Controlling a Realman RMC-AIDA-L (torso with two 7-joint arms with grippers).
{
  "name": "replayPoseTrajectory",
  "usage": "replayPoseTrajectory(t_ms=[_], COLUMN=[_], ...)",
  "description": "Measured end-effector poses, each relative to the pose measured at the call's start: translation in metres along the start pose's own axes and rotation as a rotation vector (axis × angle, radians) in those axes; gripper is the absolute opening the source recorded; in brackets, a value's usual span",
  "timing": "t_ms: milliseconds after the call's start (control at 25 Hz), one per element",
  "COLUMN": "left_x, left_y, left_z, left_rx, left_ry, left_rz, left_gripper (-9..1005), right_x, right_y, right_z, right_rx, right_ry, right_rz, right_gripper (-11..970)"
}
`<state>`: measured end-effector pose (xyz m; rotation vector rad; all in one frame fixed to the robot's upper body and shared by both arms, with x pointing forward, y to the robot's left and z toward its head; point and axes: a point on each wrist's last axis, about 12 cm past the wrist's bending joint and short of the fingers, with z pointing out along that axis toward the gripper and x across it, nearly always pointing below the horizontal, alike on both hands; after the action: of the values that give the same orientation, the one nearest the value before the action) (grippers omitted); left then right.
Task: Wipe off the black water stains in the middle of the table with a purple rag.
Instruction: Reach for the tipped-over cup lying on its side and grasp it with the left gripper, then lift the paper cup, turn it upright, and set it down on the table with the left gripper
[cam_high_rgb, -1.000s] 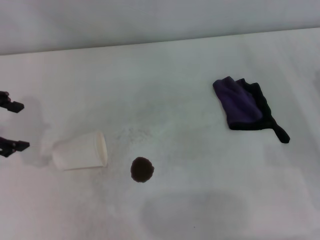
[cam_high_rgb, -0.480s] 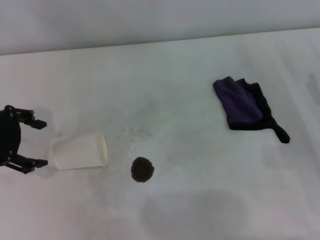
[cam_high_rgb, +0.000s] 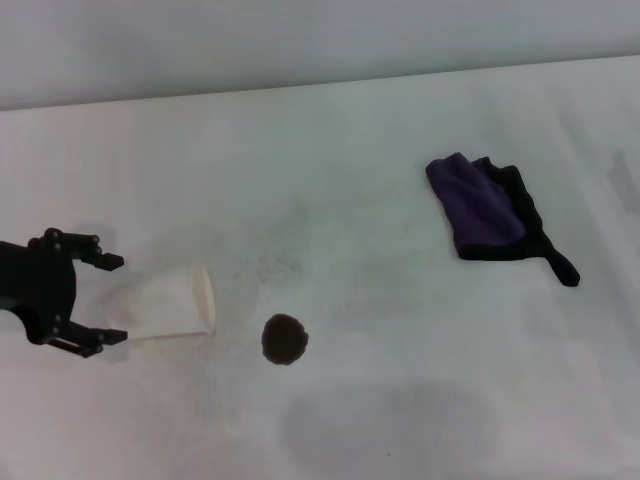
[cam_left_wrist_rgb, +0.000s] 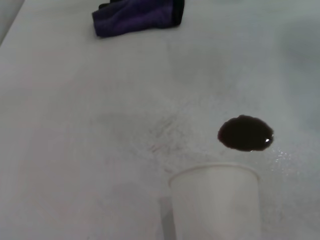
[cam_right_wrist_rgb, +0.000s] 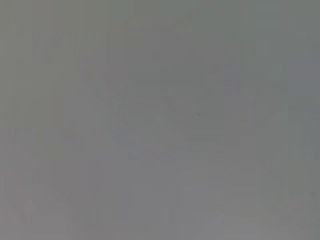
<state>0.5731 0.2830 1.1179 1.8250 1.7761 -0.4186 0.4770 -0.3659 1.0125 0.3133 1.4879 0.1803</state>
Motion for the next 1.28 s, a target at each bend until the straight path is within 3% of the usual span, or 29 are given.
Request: replayPoseTrajectory(t_ms=[440, 1000, 1280], left_x=[0.004, 0.004, -0.007], left_y=[-0.009, -0.008, -0.002], left_z=[0.033, 0.042, 0.038], left_rx=[-0.015, -0.024, -0.090], left_ry=[-0.016, -0.034, -0.140], left_rz=[0.004, 0.012, -0.010], left_gripper=[877, 868, 703], right_x=[0.004, 0.006, 0.005], right_y=[0.002, 0.001, 0.001], right_z=[-0.003, -0.005, -0.004], right_rx=[-0.003, 0.003, -0.001], right_ry=[0.019, 0.032, 0.033], right_rz=[0.009, 0.011, 0.005], right_gripper=[871, 870, 871])
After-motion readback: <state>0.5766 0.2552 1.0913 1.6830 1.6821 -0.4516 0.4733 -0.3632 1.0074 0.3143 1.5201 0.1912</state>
